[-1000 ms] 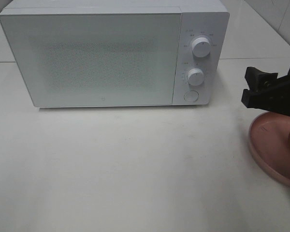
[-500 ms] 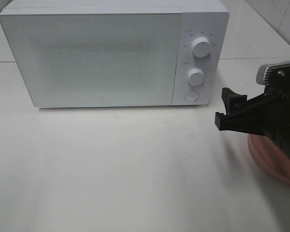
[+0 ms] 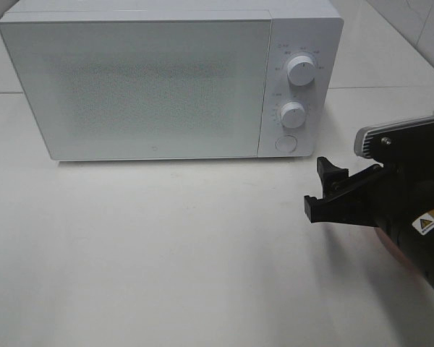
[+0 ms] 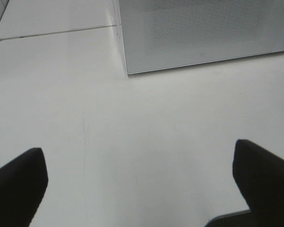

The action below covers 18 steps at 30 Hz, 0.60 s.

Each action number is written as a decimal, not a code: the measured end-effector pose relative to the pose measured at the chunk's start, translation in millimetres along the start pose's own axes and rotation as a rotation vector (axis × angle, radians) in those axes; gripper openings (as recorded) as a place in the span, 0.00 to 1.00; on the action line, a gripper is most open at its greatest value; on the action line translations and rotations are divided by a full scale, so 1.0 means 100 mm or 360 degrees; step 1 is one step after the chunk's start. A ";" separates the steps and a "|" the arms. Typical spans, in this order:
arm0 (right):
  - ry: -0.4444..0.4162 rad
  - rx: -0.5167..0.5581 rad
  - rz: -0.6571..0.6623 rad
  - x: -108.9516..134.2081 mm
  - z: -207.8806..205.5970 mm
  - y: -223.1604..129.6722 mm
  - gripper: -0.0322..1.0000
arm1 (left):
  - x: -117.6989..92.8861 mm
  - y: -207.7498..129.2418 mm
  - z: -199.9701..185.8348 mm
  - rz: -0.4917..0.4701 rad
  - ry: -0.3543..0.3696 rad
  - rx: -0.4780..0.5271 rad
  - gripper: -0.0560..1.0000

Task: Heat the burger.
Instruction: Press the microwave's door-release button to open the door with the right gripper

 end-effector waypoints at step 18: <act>0.0002 0.0000 0.0544 0.00 0.00 0.00 0.77 | 0.00 0.00 0.00 0.0000 0.0000 0.0000 0.99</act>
Point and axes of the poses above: a point on each arm's last joint axis where the gripper is mounted, z pointing out along that axis toward the gripper, x along the wrist's bending axis when the last joint is at zero, y = z × x, the point moved 1 cm from there along z, pointing out along that axis toward the gripper, and after that the axes turned 4 degrees about z, right-handed, at the moved point
